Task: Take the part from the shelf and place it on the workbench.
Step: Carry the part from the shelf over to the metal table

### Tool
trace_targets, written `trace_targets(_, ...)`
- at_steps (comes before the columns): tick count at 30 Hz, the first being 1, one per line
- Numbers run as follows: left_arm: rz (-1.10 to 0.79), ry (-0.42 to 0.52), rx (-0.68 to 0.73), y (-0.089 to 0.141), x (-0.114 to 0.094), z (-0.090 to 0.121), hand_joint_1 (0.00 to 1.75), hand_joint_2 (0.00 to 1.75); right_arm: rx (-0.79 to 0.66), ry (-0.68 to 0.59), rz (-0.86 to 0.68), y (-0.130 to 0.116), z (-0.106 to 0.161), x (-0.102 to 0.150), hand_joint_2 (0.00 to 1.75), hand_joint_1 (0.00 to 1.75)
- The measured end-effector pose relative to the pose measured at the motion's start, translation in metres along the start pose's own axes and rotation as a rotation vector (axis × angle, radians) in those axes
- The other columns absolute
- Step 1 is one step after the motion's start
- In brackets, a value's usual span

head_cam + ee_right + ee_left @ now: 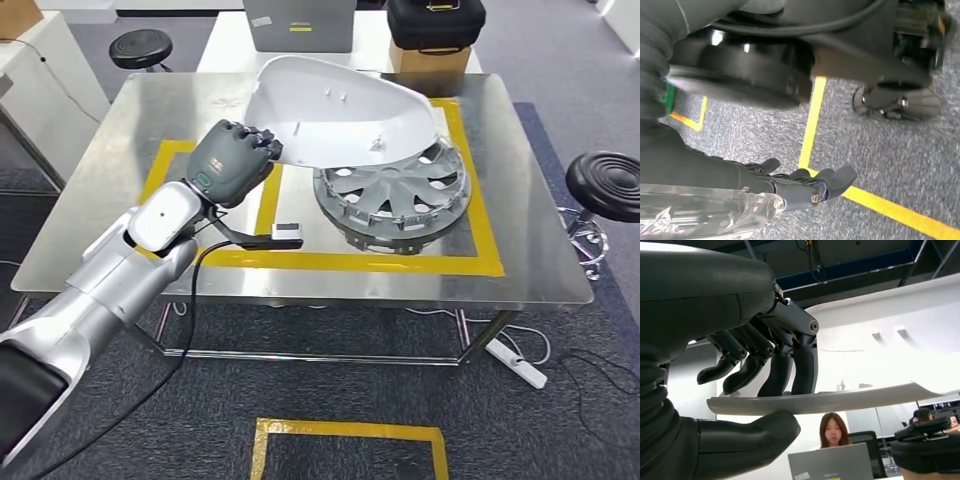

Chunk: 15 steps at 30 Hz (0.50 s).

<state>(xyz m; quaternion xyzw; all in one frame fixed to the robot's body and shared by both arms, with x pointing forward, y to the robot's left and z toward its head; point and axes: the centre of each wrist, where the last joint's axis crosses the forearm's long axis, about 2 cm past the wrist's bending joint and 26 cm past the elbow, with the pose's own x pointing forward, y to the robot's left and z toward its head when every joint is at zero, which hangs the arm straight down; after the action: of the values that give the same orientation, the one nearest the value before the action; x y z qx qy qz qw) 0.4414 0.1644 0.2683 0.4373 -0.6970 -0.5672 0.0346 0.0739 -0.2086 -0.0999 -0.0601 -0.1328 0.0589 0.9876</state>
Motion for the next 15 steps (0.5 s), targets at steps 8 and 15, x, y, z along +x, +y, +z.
trace_targets(8, 0.021, 0.004, 0.006, -0.0014, 0.0021, 0.0014, 1.75, 1.75, 0.0, 0.002, 0.0, 0.0001, 0.0001, -0.0008, 1.75, 0.0)
trace_targets(15, 0.046, 0.006, -0.019, -0.0073, 0.004, 0.0082, 1.75, 1.75, 0.002, 0.003, 0.008, 0.0004, 0.0002, -0.002, 1.75, 0.0)
